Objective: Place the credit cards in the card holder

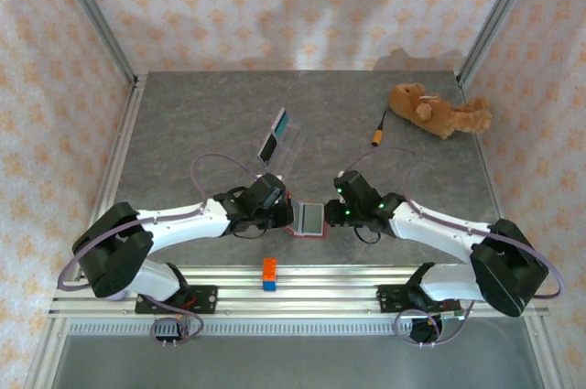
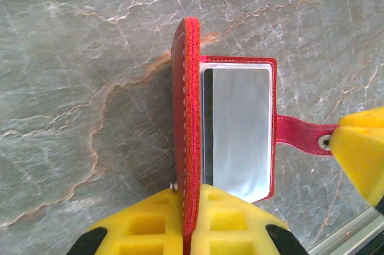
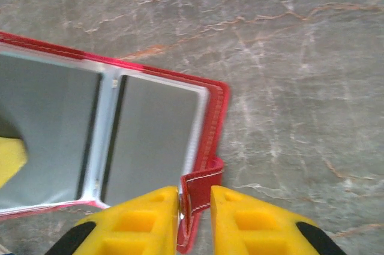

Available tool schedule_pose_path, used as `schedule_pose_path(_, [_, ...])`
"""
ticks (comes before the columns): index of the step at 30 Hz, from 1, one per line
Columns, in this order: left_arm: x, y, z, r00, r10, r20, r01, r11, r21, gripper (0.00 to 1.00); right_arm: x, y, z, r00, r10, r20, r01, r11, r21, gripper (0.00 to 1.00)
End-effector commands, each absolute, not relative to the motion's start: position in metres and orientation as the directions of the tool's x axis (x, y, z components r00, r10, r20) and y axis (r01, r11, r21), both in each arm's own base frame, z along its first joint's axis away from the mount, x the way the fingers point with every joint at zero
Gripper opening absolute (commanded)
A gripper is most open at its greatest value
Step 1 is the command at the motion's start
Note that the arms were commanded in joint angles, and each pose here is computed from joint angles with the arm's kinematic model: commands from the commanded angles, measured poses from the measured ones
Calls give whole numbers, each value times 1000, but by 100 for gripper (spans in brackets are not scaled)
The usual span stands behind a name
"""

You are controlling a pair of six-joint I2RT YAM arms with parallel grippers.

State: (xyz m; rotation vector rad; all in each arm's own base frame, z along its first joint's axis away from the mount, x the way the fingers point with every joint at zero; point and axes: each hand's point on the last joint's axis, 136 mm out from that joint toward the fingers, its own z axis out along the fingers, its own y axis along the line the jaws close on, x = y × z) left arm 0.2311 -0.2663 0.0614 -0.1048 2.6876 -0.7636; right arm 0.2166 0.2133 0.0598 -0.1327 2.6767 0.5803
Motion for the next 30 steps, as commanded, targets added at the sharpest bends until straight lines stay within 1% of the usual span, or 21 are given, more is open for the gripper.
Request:
schedule_pose_path(1, [235,-261,74,-925,-145,-351,43,877,-478,3,214,191,49,-922,3,-388,-124,945,302,17])
schedule_pose_path(3, [234,-260,74,-927,-138,-350,47,880,-473,3,214,191,50,-920,10,-393,-121,943,309,11])
schedule_pose_path(7, [233,-263,77,-927,-128,-352,60,877,-477,3,214,193,51,-921,13,-390,-125,937,327,8])
schedule_pose_path(10, [233,-270,81,-927,-106,-359,85,874,-478,4,214,198,53,-921,14,-390,-135,926,353,1])
schedule_pose_path(11, [232,-275,82,-928,-94,-359,97,872,-479,6,213,200,54,-921,15,-388,-138,921,364,1])
schedule_pose_path(14, [230,-296,84,-940,-59,-336,131,848,-514,26,212,206,53,-927,15,-374,-146,905,401,1])
schedule_pose_path(16, [229,-310,83,-946,-55,-318,138,823,-551,30,211,209,50,-933,16,-359,-144,898,416,1])
schedule_pose_path(19, [230,-325,84,-950,-65,-305,137,791,-596,33,211,213,47,-939,21,-343,-138,891,433,1])
schedule_pose_path(24, [227,-338,80,-955,-42,-295,152,783,-603,37,212,214,45,-942,46,-331,-120,877,465,1])
schedule_pose_path(26, [227,-339,76,-956,-47,-289,145,781,-608,37,212,212,45,-944,59,-326,-109,873,475,1])
schedule_pose_path(28, [227,-338,71,-956,-59,-287,134,782,-609,37,212,209,45,-945,64,-322,-102,875,473,4])
schedule_pose_path(30, [229,-335,65,-954,-68,-291,126,790,-600,34,212,209,47,-944,63,-324,-103,876,471,6])
